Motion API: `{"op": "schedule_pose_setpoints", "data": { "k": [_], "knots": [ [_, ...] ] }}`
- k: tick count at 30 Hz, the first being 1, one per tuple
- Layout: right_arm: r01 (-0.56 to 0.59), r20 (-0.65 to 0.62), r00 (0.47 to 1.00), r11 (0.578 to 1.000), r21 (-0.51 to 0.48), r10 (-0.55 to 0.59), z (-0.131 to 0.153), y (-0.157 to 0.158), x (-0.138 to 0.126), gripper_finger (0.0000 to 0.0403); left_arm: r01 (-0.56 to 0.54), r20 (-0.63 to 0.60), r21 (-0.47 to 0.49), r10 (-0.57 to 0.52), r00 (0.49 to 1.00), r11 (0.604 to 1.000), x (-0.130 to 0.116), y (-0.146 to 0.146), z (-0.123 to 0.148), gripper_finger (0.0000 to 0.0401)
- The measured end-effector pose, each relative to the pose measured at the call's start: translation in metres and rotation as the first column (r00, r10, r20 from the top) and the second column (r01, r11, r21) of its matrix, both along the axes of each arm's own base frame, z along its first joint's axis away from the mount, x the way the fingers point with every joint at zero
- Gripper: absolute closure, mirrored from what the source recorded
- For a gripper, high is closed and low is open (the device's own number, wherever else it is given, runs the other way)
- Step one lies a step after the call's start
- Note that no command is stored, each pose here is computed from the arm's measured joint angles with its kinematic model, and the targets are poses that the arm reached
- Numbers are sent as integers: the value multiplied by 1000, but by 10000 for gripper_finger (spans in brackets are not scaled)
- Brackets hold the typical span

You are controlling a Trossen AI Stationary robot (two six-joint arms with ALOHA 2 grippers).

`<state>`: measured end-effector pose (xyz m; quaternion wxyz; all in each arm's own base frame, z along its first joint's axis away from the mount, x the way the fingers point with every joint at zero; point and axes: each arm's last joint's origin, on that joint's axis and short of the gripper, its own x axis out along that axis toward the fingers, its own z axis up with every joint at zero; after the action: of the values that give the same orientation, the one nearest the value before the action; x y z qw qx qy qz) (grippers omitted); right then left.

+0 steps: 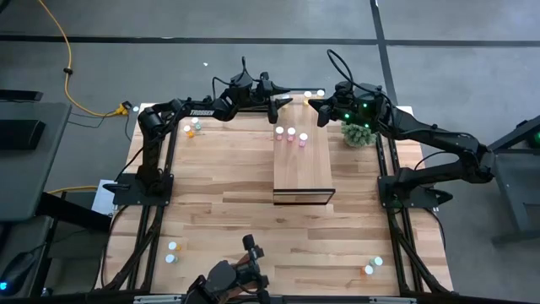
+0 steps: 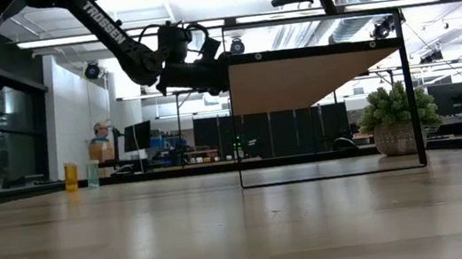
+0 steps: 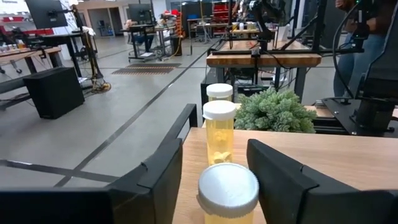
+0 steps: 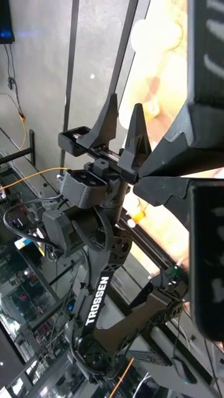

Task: Pick and place medicine bottles onto shelf by color
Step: Put the yellow pill bottle on the shelf aligned with the other yellow pill bottles, then put the top blue pill bottle on the shelf

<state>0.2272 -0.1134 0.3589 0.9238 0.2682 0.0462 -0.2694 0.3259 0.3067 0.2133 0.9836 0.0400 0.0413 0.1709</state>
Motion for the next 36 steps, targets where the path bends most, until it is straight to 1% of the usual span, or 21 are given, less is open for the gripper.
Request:
{"op": "schedule_pose_setpoints", "data": {
  "k": [7,12,16,25,32,36],
  "knots": [
    [0,-1,1000,1000,0,0,0,0,0,403,0,5,-14,0,1000,1000,0,0,0,195],
    [0,0,1000,1000,0,0,0,0,0,403,-1,7,-17,1,1000,1000,0,0,0,180],
    [0,-1,1000,1000,-1,0,0,0,0,403,-2,15,-39,3,1000,999,0,0,0,178],
    [0,-1,1000,1000,0,0,0,0,0,403,-2,16,-42,3,1000,999,0,0,0,178],
    [0,-1,1000,1000,0,0,0,0,0,403,-2,35,-90,5,999,996,0,0,1,178],
    [0,-1,1000,1000,0,0,0,0,0,403,9,60,-137,-1,998,990,0,0,2,178]
  ]
}}
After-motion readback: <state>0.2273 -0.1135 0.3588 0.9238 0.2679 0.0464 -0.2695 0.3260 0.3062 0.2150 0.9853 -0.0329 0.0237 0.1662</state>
